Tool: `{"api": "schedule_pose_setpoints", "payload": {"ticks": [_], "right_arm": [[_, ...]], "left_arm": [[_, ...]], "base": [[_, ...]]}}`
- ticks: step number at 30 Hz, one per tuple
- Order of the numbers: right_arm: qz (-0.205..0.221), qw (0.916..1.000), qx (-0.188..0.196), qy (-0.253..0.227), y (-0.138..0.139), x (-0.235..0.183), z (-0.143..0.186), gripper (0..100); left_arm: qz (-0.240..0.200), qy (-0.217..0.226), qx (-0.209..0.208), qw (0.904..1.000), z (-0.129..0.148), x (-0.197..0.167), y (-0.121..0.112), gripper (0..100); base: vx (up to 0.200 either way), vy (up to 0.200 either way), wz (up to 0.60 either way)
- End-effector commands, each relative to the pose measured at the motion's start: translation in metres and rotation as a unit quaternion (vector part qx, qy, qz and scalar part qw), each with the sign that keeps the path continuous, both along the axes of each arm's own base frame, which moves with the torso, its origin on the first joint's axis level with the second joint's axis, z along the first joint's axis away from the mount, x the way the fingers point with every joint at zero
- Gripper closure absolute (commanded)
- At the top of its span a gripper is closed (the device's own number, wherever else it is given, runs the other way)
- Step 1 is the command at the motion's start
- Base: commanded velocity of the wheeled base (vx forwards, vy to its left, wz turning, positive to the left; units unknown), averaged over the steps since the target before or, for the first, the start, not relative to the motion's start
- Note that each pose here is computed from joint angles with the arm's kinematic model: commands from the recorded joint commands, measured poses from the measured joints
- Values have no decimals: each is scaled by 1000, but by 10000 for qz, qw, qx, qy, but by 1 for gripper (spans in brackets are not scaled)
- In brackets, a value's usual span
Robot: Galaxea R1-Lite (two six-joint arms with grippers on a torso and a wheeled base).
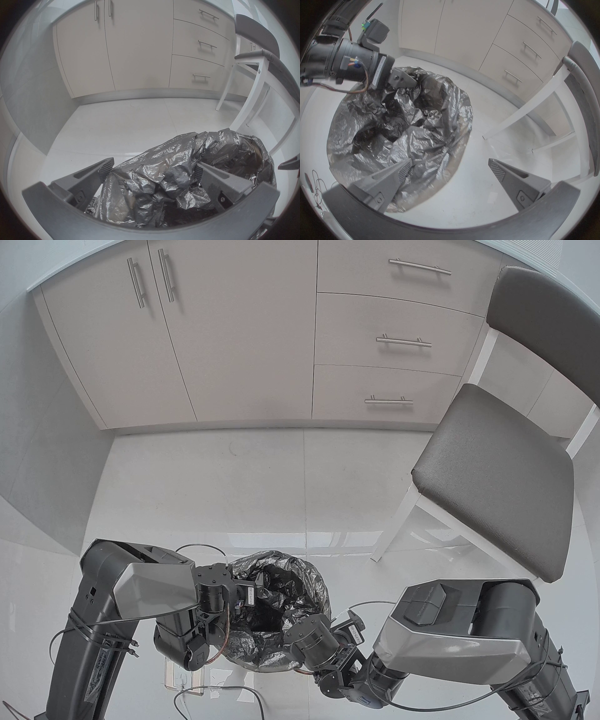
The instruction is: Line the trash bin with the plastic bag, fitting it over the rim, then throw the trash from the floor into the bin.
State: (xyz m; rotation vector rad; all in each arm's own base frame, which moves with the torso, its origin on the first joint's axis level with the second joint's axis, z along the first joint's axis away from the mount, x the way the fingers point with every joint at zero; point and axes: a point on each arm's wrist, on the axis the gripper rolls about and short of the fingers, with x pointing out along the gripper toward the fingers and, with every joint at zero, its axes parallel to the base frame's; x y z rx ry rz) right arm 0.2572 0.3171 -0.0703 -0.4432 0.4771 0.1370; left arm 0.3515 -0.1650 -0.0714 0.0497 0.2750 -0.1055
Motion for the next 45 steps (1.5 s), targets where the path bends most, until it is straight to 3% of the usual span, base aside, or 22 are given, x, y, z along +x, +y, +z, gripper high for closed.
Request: {"api": "schedule_pose_setpoints", "payload": {"ticks": [1,15,25,32,38,45], "right_arm": [[-23,10000,-53,58,-8,-6,3,0],[-16,9999,144,-51,-13,-11,29,0],[540,9967,595,-120,-16,-39,60,0],[560,9939,888,-345,-12,-37,83,0],[559,9934,921,-396,-13,-36,89,0],[559,9934,921,-396,-12,-36,88,0]], "left_arm": [[2,-1,-1,10000,0,0,0,0],[-13,9,-26,10000,5,-4,0,0],[-6,73,-156,9999,15,-14,1,0],[-107,-227,-400,9989,55,-24,-3,0],[-305,-392,-493,9975,84,-41,-6,0],[-353,-346,-489,9976,96,-56,0,0]], "base": [[0,0,0],[0,0,0],[0,0,0],[0,0,0],[0,0,0],[0,0,0]]}}
